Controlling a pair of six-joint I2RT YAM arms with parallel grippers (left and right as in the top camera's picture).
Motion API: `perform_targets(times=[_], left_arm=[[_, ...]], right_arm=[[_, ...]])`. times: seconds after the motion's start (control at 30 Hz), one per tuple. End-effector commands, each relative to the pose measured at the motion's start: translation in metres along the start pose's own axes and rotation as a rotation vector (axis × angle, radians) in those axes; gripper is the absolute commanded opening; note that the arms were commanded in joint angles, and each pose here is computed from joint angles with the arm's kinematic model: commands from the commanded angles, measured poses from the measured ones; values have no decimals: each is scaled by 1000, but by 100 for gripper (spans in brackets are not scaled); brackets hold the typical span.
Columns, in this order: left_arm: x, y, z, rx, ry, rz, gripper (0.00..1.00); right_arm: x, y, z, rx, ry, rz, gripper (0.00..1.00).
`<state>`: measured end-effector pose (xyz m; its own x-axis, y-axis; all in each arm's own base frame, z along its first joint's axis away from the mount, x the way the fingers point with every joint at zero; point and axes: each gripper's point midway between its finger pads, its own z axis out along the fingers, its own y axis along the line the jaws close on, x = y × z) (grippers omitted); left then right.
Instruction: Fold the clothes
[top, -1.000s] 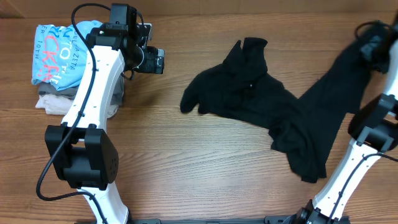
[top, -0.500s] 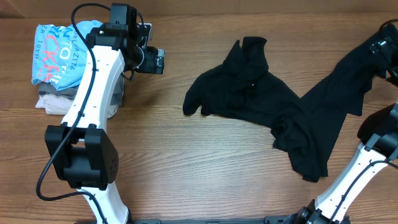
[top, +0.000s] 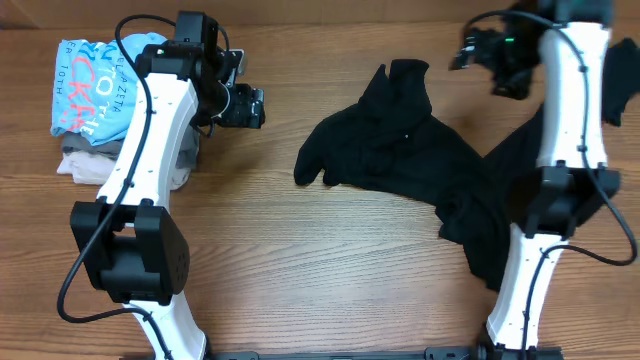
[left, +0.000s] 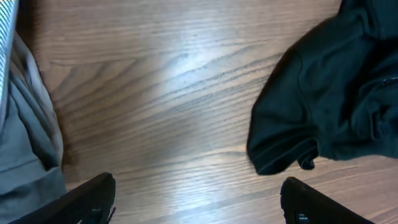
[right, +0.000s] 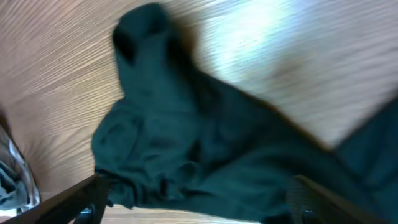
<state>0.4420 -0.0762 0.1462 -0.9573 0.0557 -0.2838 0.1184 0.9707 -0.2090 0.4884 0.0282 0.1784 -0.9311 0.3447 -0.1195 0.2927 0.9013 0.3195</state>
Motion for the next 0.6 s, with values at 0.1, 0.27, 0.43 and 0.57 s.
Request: perform_targets(times=[0.1, 0.27, 0.43, 0.57], left_arm=[[-17, 0, -10, 23, -66, -3, 88], [-16, 17, -13, 4, -67, -23, 88], [-17, 27, -15, -5, -72, -42, 88], [-18, 28, -15, -15, -77, -42, 88]], right_arm=[[15, 42, 66, 8, 20, -67, 84], [19, 11, 116, 166, 0, -23, 74], [24, -15, 140, 250, -4, -4, 54], [23, -1, 139, 201, -8, -15, 4]])
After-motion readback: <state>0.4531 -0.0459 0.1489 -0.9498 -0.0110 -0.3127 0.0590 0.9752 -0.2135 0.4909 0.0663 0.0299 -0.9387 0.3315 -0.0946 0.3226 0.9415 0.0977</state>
